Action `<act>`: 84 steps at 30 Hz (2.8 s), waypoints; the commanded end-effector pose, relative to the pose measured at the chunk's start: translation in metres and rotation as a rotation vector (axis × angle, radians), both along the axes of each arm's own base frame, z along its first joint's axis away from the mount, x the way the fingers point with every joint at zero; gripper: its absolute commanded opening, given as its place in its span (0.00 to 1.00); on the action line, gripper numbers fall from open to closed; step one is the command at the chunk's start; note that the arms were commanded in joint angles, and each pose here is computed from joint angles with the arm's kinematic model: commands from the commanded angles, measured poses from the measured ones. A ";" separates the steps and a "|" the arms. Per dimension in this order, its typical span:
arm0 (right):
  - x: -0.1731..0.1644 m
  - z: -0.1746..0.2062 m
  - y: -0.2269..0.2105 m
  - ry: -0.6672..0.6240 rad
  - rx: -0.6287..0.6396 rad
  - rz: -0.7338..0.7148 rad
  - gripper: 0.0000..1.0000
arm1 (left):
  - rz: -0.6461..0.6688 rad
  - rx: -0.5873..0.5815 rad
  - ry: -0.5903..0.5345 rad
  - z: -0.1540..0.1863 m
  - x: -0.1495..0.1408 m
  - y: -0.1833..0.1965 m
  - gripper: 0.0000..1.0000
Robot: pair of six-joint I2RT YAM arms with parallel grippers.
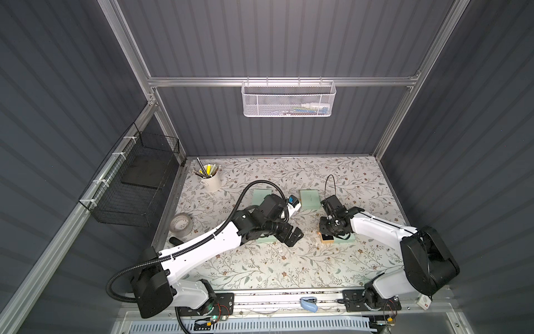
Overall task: Take out the earrings from the drawer-style jewelry box
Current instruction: Pick up the earring from the drawer, then place the earring at the center of the board.
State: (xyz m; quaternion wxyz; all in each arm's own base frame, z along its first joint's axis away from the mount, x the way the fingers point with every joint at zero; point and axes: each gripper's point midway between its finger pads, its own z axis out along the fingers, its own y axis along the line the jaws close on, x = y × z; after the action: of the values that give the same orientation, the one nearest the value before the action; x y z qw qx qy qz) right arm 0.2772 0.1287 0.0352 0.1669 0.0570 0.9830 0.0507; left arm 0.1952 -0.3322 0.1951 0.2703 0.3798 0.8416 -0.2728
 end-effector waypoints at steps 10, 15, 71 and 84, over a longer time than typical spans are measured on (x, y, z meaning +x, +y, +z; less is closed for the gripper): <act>-0.004 0.010 -0.002 -0.031 -0.014 -0.008 0.17 | 0.005 0.017 -0.027 0.000 0.003 0.007 1.00; -0.006 0.018 -0.003 -0.052 0.004 -0.015 0.18 | 0.012 0.021 -0.030 0.000 0.004 0.008 1.00; 0.063 -0.008 0.132 -0.003 0.128 0.165 0.21 | 0.421 0.194 -0.007 -0.018 0.067 0.077 1.00; 0.068 -0.013 0.133 0.007 0.126 0.165 0.21 | 0.408 0.190 0.001 -0.019 0.066 0.074 1.00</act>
State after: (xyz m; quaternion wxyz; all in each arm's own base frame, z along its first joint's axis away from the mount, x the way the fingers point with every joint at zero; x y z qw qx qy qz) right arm 0.3407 0.2641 0.0247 0.1567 -0.0134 0.9783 0.1346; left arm 0.2611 -0.2525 0.1710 0.2865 0.2191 0.9243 -0.1246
